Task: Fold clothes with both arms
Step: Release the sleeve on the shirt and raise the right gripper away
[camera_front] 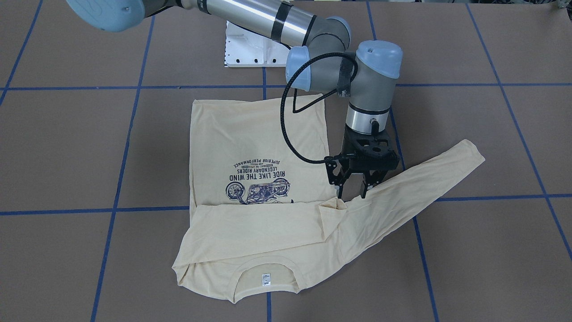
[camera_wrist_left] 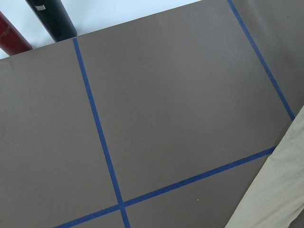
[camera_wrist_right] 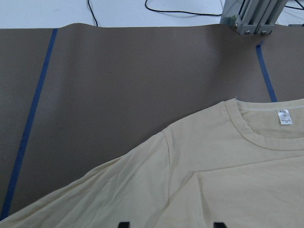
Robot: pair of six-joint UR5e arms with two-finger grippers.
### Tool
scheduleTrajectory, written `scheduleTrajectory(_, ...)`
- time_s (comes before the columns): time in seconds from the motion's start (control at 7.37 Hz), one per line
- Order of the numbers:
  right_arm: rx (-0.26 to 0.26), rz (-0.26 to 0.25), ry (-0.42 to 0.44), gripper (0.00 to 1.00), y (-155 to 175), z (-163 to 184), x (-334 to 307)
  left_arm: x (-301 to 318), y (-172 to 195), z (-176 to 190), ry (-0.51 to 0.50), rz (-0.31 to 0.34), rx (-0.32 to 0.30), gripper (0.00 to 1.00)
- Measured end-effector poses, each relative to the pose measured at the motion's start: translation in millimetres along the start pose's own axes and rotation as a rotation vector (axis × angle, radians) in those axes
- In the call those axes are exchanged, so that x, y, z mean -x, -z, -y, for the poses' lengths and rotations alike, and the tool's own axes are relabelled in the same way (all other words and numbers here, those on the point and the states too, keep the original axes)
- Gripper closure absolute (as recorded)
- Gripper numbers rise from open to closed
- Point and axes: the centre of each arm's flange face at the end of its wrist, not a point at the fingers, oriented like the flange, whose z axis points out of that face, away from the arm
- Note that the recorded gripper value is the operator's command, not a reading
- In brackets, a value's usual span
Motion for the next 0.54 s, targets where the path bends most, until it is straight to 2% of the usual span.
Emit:
scheduleTrajectory(0.27,0.035,0.021,-0.011,0.03,8,11,2,-1,0,-1,-0.002,0.000,0.000,0.00)
scheduleTrajectory(0.54,0.131,0.029,-0.021,0.02,15,46,-25,-20,-11,4,-0.039,-0.016,0.014,0.00)
